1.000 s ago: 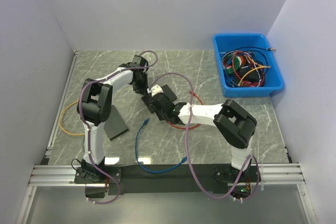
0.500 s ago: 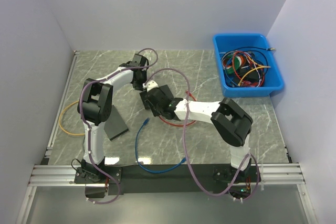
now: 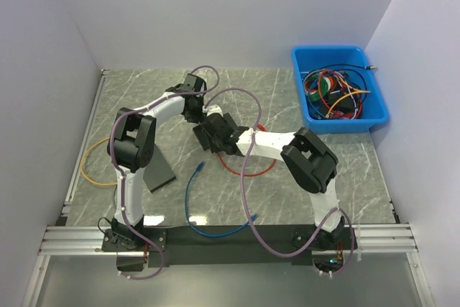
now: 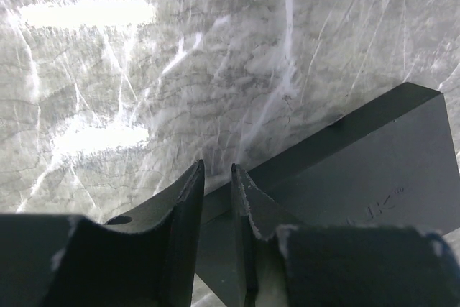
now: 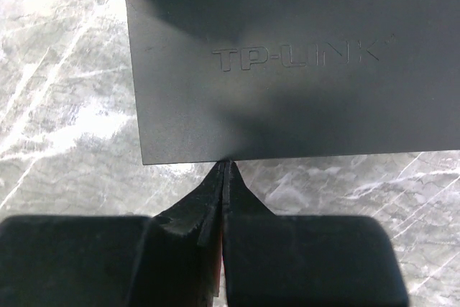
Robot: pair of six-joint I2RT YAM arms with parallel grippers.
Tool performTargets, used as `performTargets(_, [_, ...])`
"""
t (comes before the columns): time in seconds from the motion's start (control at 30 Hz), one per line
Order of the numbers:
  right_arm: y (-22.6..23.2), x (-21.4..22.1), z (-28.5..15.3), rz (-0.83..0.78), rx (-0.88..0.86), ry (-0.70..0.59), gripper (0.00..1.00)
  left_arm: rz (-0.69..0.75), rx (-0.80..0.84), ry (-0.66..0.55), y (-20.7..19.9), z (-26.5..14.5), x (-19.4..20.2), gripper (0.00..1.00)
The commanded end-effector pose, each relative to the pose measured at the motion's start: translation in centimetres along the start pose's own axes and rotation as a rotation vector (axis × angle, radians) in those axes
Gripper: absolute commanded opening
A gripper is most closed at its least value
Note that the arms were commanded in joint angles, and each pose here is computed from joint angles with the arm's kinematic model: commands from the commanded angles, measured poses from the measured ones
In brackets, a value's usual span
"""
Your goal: Insert the plug into the switch port
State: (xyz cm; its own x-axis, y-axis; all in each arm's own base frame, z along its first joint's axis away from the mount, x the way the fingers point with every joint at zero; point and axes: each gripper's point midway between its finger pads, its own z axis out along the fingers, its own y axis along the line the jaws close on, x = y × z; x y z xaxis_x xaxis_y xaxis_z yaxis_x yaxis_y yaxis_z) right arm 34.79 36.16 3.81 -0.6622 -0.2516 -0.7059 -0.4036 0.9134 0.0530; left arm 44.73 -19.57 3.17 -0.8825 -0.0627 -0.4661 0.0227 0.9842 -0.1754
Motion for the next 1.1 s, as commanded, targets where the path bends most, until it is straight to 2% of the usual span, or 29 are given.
performTargets(0.0, [-1.8, -10.5, 0.6, 0.148, 0.05, -0.314, 0.0, 0.06, 0.051, 0.332, -2.1, -0.8, 9.3, 0.29])
performTargets(0.13, [-1.7, -10.9, -0.3, 0.137, 0.03, -0.331, 0.0, 0.062, 0.025, 0.319, -1.7, -0.7, 9.0, 0.29])
performTargets(0.23, [-1.9, -11.1, -1.8, 0.132, 0.019, -0.353, 0.18, 0.061, 0.011, 0.314, -1.4, -0.6, 8.9, 0.29])
performTargets(0.27, [-2.1, -11.2, -2.7, 0.132, 0.02, -0.361, 0.3, 0.061, 0.001, 0.313, -1.2, -0.6, 8.9, 0.29])
performTargets(0.37, [-2.6, -11.1, -4.4, 0.122, 0.028, -0.369, 0.41, 0.05, -0.015, 0.301, -0.7, -0.5, 8.4, 0.29])
performTargets(0.53, [-3.5, -9.5, -6.7, 0.124, 0.038, -0.365, 0.48, 0.03, -0.03, 0.292, 0.2, -0.5, 7.8, 0.28])
performTargets(0.77, [-4.0, -4.1, -8.4, 0.129, -0.015, -0.314, 0.55, 0.027, -0.044, 0.288, 0.7, -0.4, 7.6, 0.28])
performTargets(1.07, [-2.5, 1.1, -6.2, 0.092, -0.074, -0.174, 0.56, 0.03, -0.036, 0.279, 0.6, -0.6, 7.3, 0.28])
